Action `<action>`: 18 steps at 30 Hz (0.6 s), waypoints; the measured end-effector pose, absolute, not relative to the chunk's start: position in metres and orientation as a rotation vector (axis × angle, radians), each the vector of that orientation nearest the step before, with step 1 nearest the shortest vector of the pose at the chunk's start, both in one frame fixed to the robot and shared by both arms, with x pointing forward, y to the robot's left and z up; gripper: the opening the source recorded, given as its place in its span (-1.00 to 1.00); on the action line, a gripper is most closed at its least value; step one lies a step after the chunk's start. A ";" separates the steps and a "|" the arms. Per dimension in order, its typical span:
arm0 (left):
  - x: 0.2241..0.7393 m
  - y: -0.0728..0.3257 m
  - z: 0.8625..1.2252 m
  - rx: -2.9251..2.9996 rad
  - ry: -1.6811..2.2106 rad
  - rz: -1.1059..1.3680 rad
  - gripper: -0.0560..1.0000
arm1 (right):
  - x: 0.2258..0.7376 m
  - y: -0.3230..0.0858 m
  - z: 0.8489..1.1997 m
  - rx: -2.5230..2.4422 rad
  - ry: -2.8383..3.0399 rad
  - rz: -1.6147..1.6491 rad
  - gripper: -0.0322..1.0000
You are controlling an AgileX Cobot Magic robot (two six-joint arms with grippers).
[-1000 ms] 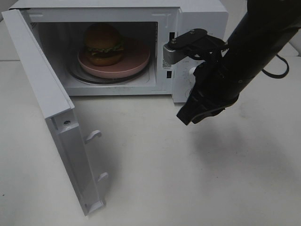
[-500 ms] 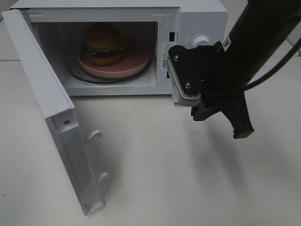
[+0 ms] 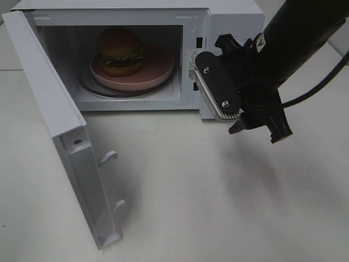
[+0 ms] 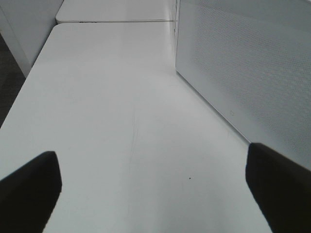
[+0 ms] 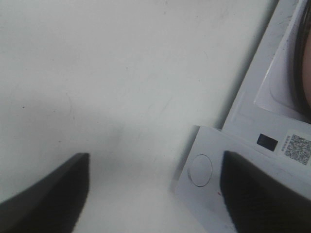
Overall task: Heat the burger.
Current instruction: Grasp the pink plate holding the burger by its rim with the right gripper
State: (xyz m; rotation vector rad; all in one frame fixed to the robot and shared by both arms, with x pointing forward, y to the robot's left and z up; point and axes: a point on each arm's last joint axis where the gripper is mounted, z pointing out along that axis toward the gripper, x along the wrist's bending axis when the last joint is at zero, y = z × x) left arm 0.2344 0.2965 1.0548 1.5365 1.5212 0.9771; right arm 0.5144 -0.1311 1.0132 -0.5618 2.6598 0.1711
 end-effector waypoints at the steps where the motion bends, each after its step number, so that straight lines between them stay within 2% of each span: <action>1: 0.234 0.297 1.055 1.536 1.521 0.977 0.95 | 0.514 -0.131 1.013 -0.562 2.660 0.171 0.48; 3: 0.234 0.297 1.055 1.536 1.521 0.977 0.95 | 0.515 -0.131 1.014 -0.528 2.662 0.181 0.79; 4: 0.234 0.297 1.055 1.536 1.521 0.977 0.95 | 0.515 -0.131 1.014 -0.528 2.662 0.181 0.79; 6: 0.234 0.297 1.055 1.536 1.521 0.977 0.95 | 0.516 -0.130 1.016 -0.516 2.656 0.186 0.92; 18: 0.234 0.297 1.055 1.536 1.521 0.977 0.95 | 0.517 -0.111 1.032 -0.553 2.572 0.232 0.96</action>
